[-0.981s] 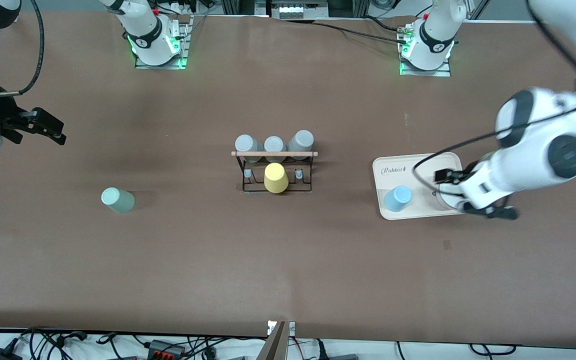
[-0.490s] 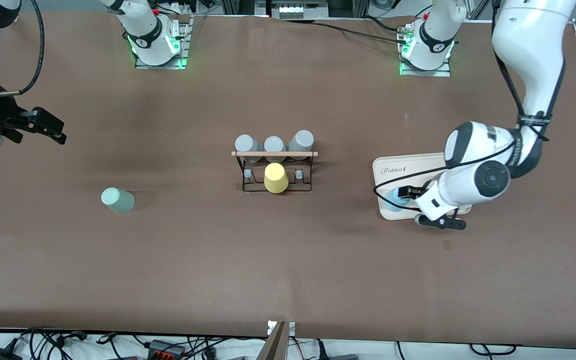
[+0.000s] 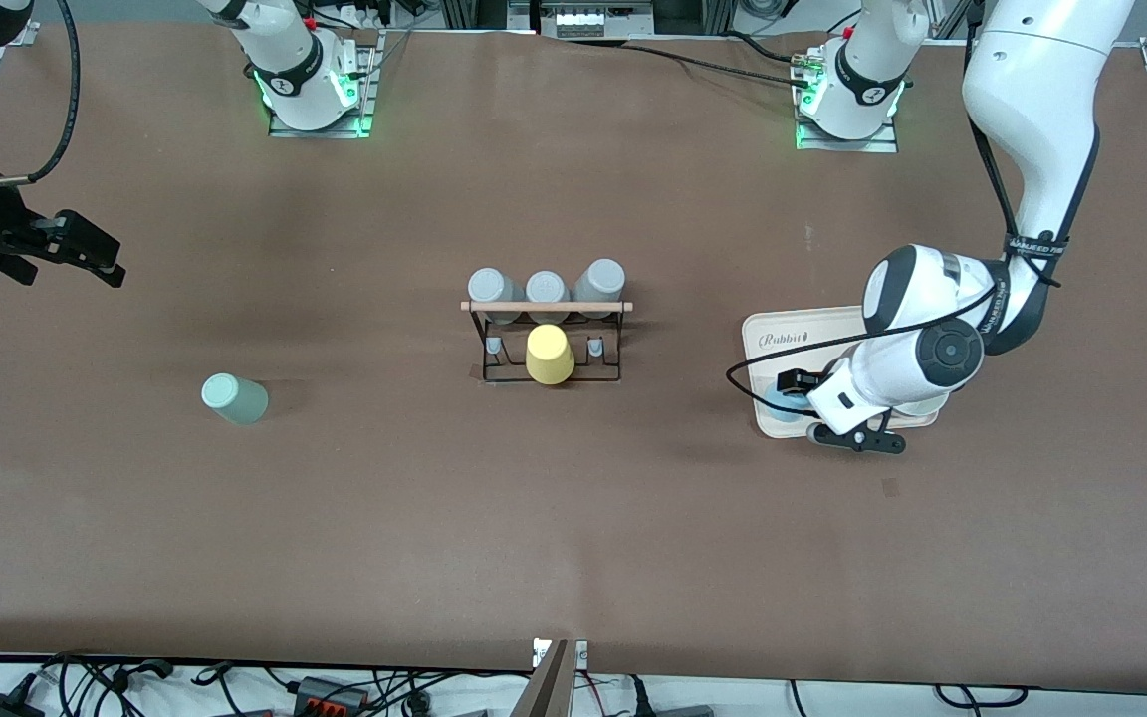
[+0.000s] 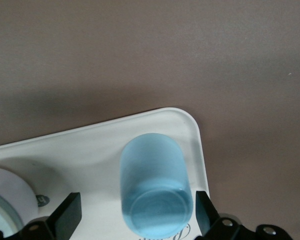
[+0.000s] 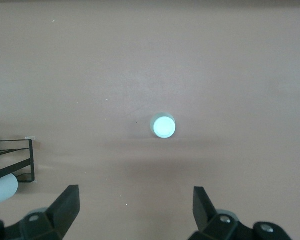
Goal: Hang scattered cups on rack with three cups
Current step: 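Lift the light-blue cup off the tray with the left gripper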
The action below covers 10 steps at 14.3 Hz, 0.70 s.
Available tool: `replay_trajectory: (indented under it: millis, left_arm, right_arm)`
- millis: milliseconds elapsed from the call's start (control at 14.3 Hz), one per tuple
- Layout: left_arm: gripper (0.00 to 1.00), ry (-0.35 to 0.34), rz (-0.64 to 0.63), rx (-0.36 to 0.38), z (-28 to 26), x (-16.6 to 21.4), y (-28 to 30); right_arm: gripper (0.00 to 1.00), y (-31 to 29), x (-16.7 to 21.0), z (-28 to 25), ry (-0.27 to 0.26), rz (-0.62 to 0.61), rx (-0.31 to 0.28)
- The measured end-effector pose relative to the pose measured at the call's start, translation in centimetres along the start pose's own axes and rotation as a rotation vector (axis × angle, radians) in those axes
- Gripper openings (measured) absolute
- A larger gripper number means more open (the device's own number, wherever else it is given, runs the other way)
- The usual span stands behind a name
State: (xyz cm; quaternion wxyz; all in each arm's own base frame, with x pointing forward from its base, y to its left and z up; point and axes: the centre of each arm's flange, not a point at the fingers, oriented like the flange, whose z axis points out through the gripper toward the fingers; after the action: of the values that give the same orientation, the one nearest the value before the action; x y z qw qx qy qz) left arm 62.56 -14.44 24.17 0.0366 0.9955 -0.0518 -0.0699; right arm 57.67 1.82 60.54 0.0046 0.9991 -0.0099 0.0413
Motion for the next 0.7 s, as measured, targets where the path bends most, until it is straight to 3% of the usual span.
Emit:
replay_trajectory:
  millis: [561, 701]
  left_arm:
    - [0.96, 0.02, -0.01, -0.002, 2.7, -0.8, 1.0]
    - [0.78, 0.02, -0.011, -0.002, 2.7, -0.8, 1.0]
  right_arm:
    - [1.0, 0.0, 0.0, 0.0, 0.0, 0.0, 0.0]
    - [1.0, 0.0, 0.0, 0.0, 0.0, 0.0, 0.0]
